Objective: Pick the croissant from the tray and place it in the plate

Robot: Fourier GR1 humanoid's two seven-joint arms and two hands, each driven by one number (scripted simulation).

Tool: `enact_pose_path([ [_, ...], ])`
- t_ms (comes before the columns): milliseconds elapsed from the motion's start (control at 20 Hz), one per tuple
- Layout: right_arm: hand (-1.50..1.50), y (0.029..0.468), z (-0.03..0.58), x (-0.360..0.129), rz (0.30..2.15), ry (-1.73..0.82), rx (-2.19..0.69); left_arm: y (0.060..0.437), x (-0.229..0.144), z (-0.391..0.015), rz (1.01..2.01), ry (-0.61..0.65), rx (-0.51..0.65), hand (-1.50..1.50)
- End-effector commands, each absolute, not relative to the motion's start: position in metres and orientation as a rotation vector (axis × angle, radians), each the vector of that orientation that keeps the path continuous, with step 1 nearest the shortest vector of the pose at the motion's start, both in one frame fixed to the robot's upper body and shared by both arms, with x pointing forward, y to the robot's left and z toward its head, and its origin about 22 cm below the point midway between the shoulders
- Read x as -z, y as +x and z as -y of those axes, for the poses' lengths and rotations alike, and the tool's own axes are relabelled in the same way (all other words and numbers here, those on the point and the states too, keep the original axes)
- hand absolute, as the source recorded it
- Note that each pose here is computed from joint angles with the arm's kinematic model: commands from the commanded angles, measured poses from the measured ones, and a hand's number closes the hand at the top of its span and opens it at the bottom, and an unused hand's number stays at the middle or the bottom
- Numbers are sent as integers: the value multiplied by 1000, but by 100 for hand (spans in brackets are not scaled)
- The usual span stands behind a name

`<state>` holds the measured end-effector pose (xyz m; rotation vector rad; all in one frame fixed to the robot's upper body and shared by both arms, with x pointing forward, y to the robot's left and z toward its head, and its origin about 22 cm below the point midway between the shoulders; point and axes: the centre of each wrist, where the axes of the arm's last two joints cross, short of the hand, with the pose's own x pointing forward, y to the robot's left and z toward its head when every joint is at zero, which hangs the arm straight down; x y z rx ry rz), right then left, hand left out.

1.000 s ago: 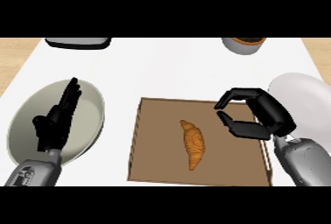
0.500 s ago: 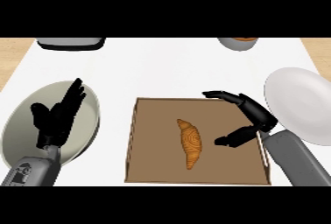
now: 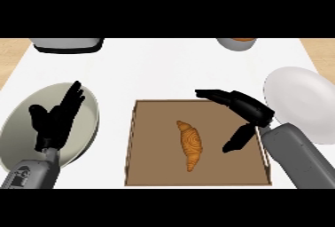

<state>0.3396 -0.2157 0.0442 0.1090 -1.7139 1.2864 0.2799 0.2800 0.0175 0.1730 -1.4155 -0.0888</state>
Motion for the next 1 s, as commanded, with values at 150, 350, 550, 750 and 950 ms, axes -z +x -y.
enact_pose_path([
  [150, -150, 339, 184, -64, 1532, 38, -1488, 276, -16, -287, 1395, 180, 85, 0],
  [350, -150, 317, 170, -47, 1469, -10, -1582, 267, -11, -292, 1398, 160, 82, 0],
  [550, -150, 342, 170, -68, 1417, -134, -1674, 273, -7, -296, 1401, 174, 88, 0],
  [750, -150, 313, 141, -51, 1356, -176, -1738, 283, -24, -288, 1422, 151, 74, 0],
  [950, -150, 321, 154, -39, 1289, -197, -1827, 288, -17, -289, 1400, 149, 79, 0],
])
